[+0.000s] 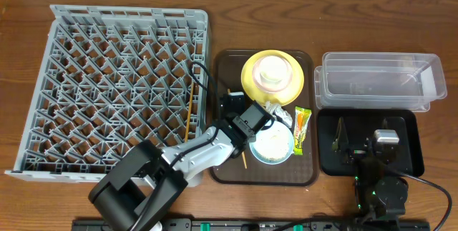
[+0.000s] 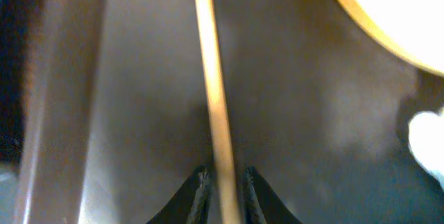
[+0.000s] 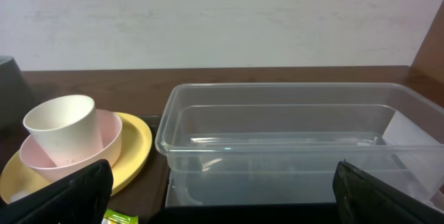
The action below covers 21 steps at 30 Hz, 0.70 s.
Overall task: Sort waste into correct bins and load items into the dishwasher
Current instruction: 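Close the left gripper on the second wooden chopstick and lift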
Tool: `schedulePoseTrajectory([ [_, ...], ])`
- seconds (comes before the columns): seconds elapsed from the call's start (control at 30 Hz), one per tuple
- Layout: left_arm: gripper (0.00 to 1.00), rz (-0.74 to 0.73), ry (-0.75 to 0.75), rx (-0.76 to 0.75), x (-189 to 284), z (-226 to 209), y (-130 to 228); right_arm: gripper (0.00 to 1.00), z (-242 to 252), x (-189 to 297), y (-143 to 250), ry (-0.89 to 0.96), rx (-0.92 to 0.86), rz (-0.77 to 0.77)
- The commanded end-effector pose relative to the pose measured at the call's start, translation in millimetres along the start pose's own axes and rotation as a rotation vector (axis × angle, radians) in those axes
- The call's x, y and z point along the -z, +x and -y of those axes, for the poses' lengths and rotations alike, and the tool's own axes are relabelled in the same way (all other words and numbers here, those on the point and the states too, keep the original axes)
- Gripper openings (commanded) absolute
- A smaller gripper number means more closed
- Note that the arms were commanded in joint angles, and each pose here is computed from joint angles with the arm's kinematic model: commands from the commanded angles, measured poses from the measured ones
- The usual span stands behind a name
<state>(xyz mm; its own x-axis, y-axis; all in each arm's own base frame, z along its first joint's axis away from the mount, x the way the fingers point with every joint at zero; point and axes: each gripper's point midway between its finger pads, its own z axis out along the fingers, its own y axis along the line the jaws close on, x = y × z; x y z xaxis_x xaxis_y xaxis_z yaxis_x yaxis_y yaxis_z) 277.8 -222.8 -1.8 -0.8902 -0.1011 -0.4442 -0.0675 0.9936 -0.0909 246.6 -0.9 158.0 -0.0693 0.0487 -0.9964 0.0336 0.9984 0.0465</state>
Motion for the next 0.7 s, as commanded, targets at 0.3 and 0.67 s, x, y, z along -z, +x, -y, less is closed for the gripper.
schedulePoseTrajectory([
  [0.3,0.22,-0.195,0.009,-0.038,4,-11,45,0.99,2,0,1,0.011,-0.013,-0.001],
  [0.67,0.3,-0.059,-0.031,-0.028,0,-14,19,0.99,2,0,1,0.011,-0.013,-0.001],
])
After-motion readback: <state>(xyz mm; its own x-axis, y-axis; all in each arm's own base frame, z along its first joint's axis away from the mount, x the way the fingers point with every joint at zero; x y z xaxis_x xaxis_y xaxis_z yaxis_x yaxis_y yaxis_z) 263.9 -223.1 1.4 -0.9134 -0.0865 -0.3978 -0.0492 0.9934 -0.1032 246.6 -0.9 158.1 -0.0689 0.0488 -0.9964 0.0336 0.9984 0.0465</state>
